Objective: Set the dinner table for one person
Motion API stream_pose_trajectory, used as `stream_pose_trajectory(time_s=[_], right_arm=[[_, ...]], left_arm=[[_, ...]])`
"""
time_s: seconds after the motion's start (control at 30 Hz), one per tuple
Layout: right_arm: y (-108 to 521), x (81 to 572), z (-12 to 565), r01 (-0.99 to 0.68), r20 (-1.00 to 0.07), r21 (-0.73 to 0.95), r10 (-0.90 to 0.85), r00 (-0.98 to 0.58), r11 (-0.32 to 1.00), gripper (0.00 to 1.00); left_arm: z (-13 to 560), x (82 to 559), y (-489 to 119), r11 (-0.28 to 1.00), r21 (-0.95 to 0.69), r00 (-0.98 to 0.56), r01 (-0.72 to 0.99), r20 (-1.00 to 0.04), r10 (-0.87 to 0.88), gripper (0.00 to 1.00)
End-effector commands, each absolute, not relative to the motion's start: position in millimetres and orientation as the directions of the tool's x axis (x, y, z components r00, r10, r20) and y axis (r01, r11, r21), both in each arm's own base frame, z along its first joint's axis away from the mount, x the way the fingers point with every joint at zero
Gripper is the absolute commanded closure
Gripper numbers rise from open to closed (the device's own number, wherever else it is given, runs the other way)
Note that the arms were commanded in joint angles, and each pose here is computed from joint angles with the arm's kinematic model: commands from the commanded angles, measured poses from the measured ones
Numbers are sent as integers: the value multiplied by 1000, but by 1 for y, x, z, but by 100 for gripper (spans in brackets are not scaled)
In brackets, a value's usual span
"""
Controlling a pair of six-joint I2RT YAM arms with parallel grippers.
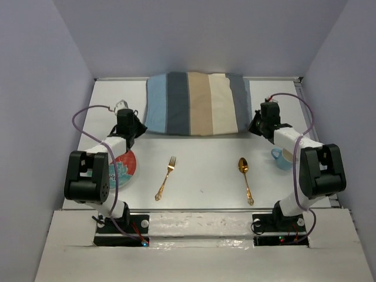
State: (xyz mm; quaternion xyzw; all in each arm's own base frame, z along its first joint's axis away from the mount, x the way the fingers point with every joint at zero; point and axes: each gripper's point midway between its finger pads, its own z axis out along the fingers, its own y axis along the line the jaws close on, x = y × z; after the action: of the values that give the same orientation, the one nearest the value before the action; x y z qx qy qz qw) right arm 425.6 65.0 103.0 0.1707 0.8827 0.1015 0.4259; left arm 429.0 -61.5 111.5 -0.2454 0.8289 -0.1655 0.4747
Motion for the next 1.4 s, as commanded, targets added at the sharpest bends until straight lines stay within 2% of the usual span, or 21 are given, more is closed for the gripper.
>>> stream_pose_trajectory(time_s=[0.0,0.07,0.17,0.5,0.67,1.27,1.33,1.37], right_arm=[[71,434,124,168,-750,408,435,-499,897,100],[71,427,111,175,-736,400,429,-524,900,100],[69,418,99,190,-720,391,429,-546,900,100],[66,375,80,228,-682,407,460,-569,885,100],[67,358,71,235,-659,418,471,-586,877,100],[52,328,62,309,-657,394,500,-564,866,100],[49,328,66,322,-665,393,508,-547,861,100],[46,327,66,334,-670,390,513,-536,858,99]], left_arm=[[128,432,-71,768,-614,-343,-181,-693,-634,96],[104,420,-70,766,-606,-376,-212,-673,-637,94],[99,412,-70,761,-613,-375,-213,-667,-643,100],[69,372,-66,766,-590,-403,-256,-655,-639,100],[76,361,-59,767,-586,-365,-260,-676,-640,100],[65,337,-63,789,-566,-398,-241,-684,-612,100],[65,335,-62,790,-564,-396,-241,-685,-611,96],[65,334,-63,791,-564,-397,-237,-687,-609,91]])
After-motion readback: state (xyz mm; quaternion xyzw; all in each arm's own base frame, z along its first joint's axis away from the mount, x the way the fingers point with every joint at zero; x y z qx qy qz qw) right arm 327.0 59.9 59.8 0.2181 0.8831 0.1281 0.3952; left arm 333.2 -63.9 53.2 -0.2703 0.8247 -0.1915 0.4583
